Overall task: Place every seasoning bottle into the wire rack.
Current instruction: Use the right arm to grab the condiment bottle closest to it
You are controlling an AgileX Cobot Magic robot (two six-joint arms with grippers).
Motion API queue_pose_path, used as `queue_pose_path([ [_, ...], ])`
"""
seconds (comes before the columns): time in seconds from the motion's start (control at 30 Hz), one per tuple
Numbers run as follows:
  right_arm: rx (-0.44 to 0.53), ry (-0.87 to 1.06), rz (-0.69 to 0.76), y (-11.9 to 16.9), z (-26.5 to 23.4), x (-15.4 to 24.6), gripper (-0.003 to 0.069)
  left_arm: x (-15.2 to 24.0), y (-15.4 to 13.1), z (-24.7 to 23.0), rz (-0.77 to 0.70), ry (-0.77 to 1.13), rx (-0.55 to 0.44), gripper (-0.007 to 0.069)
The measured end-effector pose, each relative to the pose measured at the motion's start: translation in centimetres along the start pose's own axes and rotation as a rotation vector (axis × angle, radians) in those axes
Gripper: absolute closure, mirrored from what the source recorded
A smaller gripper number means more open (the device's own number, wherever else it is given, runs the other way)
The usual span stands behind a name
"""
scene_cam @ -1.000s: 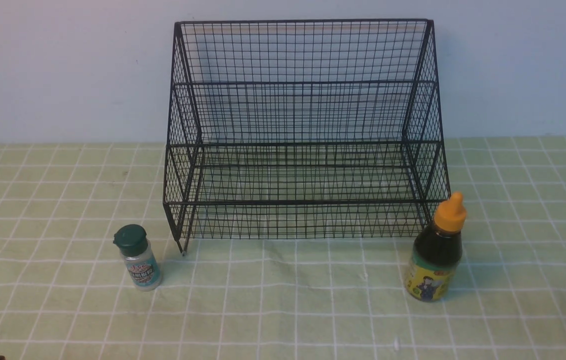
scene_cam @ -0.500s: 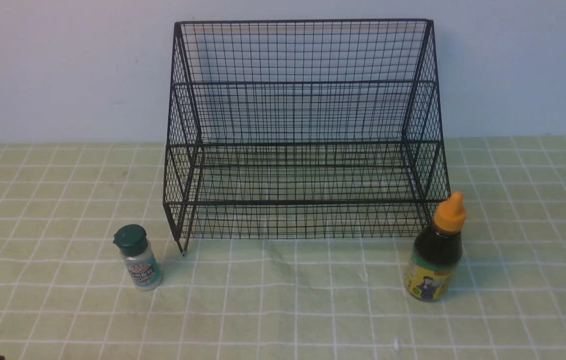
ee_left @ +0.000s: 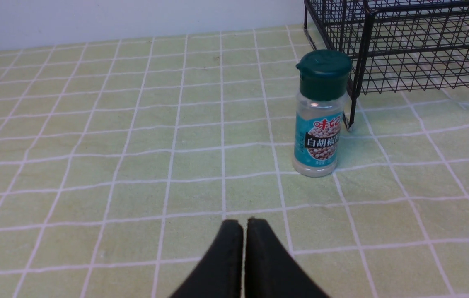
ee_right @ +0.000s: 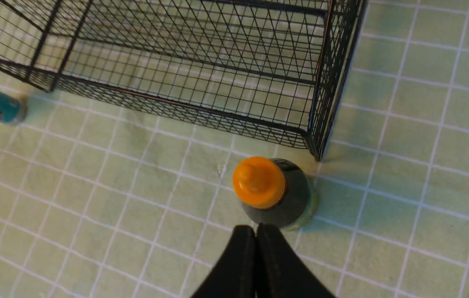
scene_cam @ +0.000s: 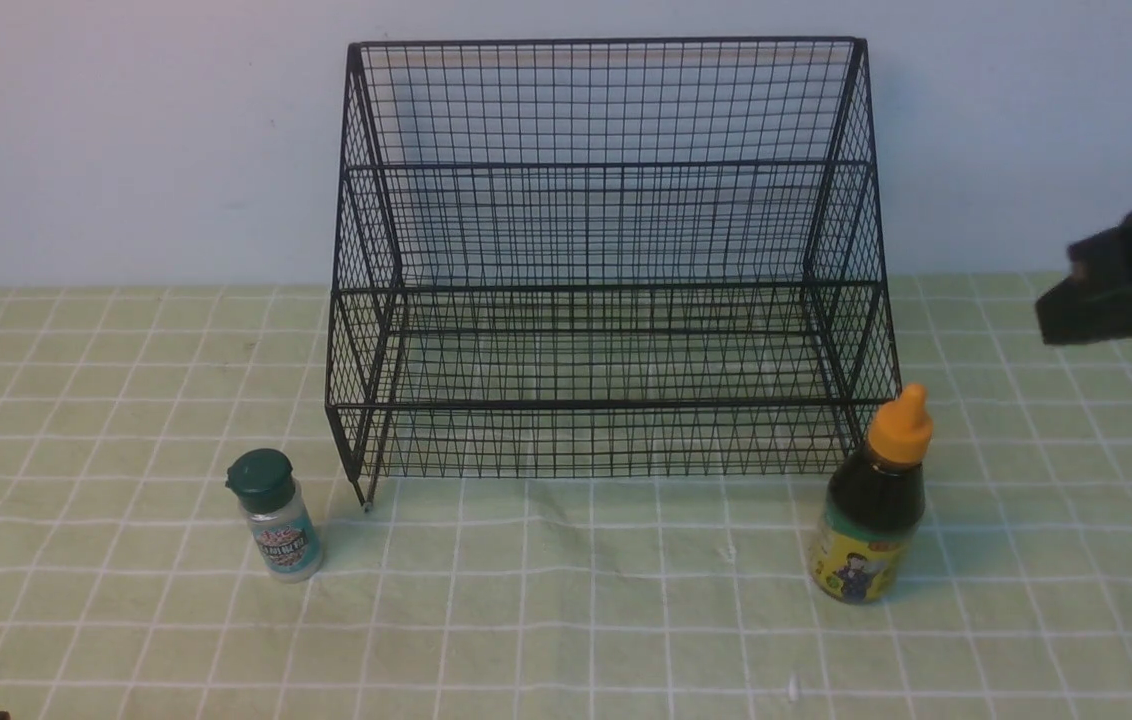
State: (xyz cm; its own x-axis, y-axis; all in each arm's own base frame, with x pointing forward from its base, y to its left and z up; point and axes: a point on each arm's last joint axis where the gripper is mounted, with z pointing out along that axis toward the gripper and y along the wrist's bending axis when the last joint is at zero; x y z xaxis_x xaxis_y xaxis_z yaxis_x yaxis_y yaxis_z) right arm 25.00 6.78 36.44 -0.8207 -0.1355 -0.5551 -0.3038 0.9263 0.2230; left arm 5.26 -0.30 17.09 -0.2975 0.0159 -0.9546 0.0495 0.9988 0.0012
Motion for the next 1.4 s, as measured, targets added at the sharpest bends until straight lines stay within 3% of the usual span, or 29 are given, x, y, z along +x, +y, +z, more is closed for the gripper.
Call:
queue_pose_path([
  [0.17, 0.081, 0.098, -0.015, 1.1, 3.1, -0.3, 0.0637, 0.0, 0.0, 0.0, 0.0, 0.0, 0.0, 0.0631],
  [0.3, 0.102, 0.136, 0.013, 1.2, 4.9, -0.4, 0.0546, 0.0, 0.0, 0.0, 0.0, 0.0, 0.0, 0.0631],
  [0.53, 0.11, 0.183, 0.038, 0.7, 7.7, -0.6, 0.0248, 0.0, 0.0, 0.0, 0.0, 0.0, 0.0, 0.0631],
  [0.57, 0.111, 0.184, 0.038, 0.7, 7.8, -0.7, 0.0239, 0.0, 0.0, 0.0, 0.0, 0.0, 0.0, 0.0631],
  [0.6, 0.112, 0.192, 0.041, 0.5, 8.6, -0.7, 0.0163, 0.0, 0.0, 0.0, 0.0, 0.0, 0.0, 0.0631],
  [0.73, 0.118, 0.208, 0.047, 0.1, 10.8, -0.9, 0.0077, 0.0, 0.0, 0.0, 0.0, 0.0, 0.0, 0.0631],
  [0.87, 0.126, 0.241, 0.051, -0.3, 12.5, -0.7, 0.0086, 0.0, 0.0, 0.0, 0.0, 0.0, 0.0, 0.0631],
  [0.93, 0.128, 0.266, 0.049, -0.5, 13.3, -0.5, 0.0166, 0.0, 0.0, 0.0, 0.0, 0.0, 0.0, 0.0631],
  [1.03, 0.122, 0.293, 0.023, -0.5, 13.6, -0.3, 0.0355, 0.0, 0.0, 0.0, 0.0, 0.0, 0.0, 0.0631],
  [1.13, 0.121, 0.308, 0.001, -0.4, 13.1, -0.2, 0.0348, 0.0, 0.0, 0.0, 0.0, 0.0, 0.0, 0.0631],
  [1.4, 0.1, 0.195, -0.038, 1.3, 5.4, -1.1, 0.0344, 0.0, 0.0, 0.0, 0.0, 0.0, 0.0, 0.0631],
])
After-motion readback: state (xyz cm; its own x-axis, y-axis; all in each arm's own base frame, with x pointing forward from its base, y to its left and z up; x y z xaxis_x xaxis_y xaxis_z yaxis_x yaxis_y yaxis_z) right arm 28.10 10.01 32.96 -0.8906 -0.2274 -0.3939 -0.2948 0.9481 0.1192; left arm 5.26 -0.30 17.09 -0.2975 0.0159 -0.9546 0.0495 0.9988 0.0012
